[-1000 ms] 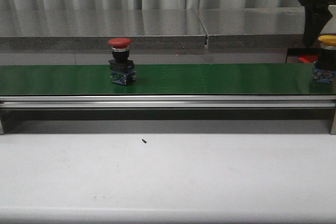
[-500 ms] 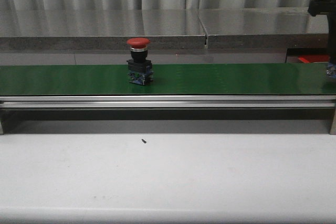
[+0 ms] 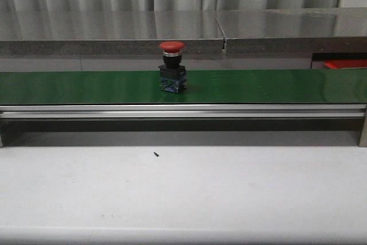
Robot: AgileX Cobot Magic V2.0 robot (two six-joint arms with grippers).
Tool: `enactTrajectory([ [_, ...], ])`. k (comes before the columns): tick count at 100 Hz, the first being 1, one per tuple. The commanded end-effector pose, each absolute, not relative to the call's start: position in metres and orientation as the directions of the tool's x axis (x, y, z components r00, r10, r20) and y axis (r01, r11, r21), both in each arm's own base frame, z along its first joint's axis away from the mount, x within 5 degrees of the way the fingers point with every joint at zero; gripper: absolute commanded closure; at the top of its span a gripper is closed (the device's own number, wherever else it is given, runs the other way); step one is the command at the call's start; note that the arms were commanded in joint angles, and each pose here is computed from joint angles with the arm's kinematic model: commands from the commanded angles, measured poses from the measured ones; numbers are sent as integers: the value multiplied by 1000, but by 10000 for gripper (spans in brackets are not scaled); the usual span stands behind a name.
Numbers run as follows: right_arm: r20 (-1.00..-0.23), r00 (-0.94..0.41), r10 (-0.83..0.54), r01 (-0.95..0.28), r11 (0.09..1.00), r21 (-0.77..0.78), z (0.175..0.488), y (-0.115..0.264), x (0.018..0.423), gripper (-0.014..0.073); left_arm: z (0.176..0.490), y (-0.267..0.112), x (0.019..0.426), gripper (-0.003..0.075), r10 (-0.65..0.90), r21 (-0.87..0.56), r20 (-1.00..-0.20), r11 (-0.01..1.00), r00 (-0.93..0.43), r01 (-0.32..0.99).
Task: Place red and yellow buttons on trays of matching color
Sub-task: 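Carry the yellow button into the yellow tray and open the right gripper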
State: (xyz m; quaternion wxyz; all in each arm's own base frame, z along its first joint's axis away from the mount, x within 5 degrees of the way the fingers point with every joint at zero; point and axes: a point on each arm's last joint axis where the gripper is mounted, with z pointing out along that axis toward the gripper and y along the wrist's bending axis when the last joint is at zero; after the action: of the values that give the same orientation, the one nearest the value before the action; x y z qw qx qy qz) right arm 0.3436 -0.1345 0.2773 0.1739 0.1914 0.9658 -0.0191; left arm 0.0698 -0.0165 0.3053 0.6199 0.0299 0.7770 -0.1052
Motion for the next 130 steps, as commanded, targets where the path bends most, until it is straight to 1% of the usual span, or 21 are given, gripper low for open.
enactTrajectory([
  [1,-447,-819,360,393,919,21,293,-143,335,426,320,-16,71,739,-118,-142,-983,973,-141,179],
  [15,-458,-806,376,412,911,23,270,-148,332,426,320,-16,71,739,-118,-142,-983,973,-141,179],
  [34,-416,-823,388,415,909,27,245,-151,338,426,320,-16,71,739,-118,-142,-983,973,-141,179],
  [70,-373,-839,396,417,909,27,223,-154,345,421,320,-16,71,739,-118,-142,-983,973,-141,179],
  [79,-372,-840,396,417,909,27,222,-154,345,361,320,-16,71,739,-118,-142,-983,973,-141,179],
  [94,-376,-838,395,417,909,27,222,-154,346,179,320,-16,71,739,-118,-142,-983,973,-141,179],
  [101,-384,-836,391,415,910,22,223,-155,347,119,320,-16,71,739,-118,-142,-983,973,-141,179],
  [108,-390,-835,388,414,910,20,226,-155,347,92,320,-16,71,739,-118,-142,-983,973,-141,179],
  [117,-404,-829,386,414,910,20,231,-155,345,93,320,-16,71,739,-118,-142,-983,973,-141,179],
  [130,-453,-809,374,410,912,20,252,-151,340,93,320,-16,71,739,-118,-142,-983,973,-141,179],
])
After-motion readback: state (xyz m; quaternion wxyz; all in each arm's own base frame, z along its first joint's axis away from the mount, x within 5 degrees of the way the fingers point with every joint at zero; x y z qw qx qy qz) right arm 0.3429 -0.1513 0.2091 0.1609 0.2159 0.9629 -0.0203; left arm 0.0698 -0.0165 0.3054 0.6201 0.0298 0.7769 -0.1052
